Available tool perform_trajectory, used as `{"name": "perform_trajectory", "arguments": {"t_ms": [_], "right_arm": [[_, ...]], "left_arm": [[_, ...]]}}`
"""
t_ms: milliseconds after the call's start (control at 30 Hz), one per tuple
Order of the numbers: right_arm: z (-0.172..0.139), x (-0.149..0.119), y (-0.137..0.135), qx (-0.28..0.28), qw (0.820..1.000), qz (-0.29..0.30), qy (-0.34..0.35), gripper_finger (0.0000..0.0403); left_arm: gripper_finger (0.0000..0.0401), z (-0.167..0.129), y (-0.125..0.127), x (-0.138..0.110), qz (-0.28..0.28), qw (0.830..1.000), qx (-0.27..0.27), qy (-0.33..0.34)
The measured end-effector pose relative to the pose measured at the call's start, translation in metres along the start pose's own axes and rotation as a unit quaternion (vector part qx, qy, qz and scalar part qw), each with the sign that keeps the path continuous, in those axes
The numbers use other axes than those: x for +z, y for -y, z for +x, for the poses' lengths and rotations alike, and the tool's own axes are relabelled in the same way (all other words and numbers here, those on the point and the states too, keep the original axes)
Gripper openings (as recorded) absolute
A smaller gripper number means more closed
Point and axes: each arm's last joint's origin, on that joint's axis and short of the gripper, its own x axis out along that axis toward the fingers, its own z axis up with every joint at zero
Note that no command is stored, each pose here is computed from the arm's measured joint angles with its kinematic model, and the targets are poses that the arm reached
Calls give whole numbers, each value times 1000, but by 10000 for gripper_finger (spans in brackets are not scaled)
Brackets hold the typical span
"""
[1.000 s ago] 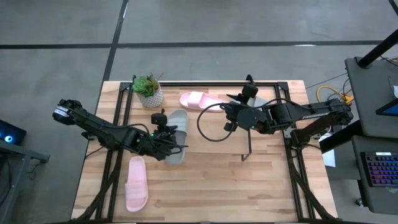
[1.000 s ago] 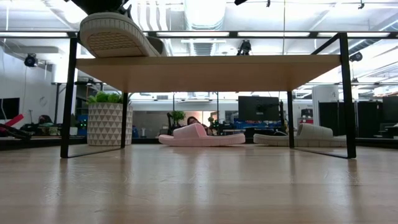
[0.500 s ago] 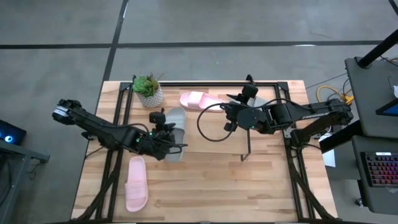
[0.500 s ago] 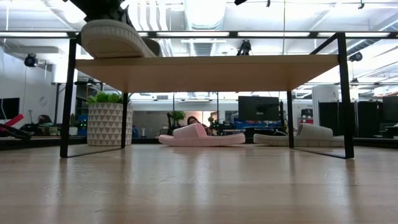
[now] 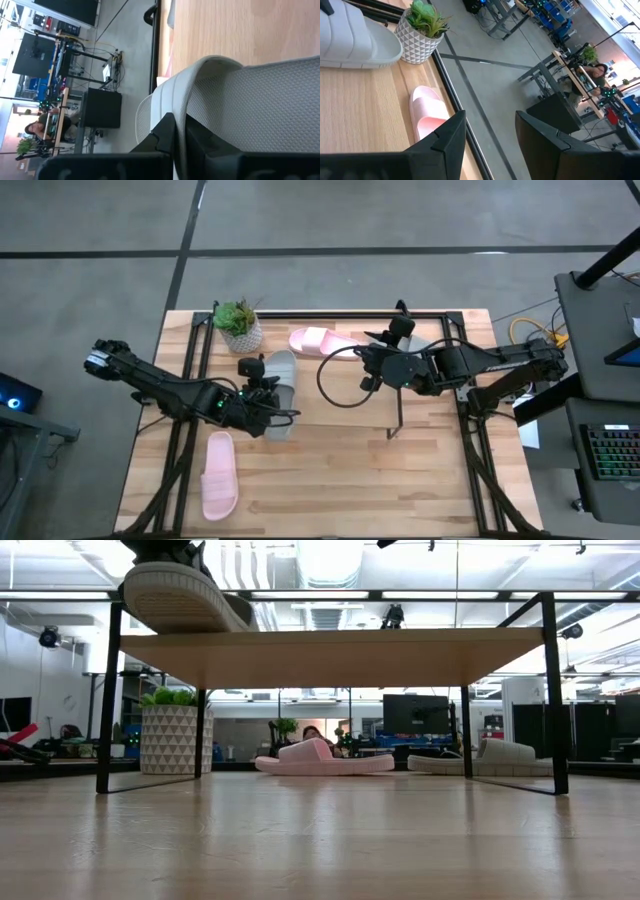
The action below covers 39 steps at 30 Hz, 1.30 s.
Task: Pick and place slides into the shelf
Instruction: Put the bottom gray slide on the shelf
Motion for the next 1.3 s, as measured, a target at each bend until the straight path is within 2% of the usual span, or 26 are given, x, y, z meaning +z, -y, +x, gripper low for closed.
{"name": "perform_trajectory", "arguments": {"t_ms": [400, 500, 700, 933, 1133, 1300], "right_arm": [[0, 0, 0, 0, 1000, 0, 0, 162], [0, 0, 0, 0, 1000, 1, 0, 162], [0, 0, 0, 0, 1000, 1, 0, 162], [0, 0, 0, 0, 1000, 1, 0, 162], [0, 0, 0, 0, 1000, 0, 0, 162], [0, -1, 0, 0, 1000, -3, -3, 162]], "left_arm": [[1, 0, 1, -2, -4, 1000, -8, -7], [13, 0, 1, -2, -5, 1000, -14, -6], [54, 0, 1, -2, -6, 1000, -16, -6], [120, -2, -1, -1, -7, 1000, -22, -3], [177, -7, -8, 6, -24, 999, -37, 12], [204, -14, -21, 15, -49, 997, -42, 32]]}}
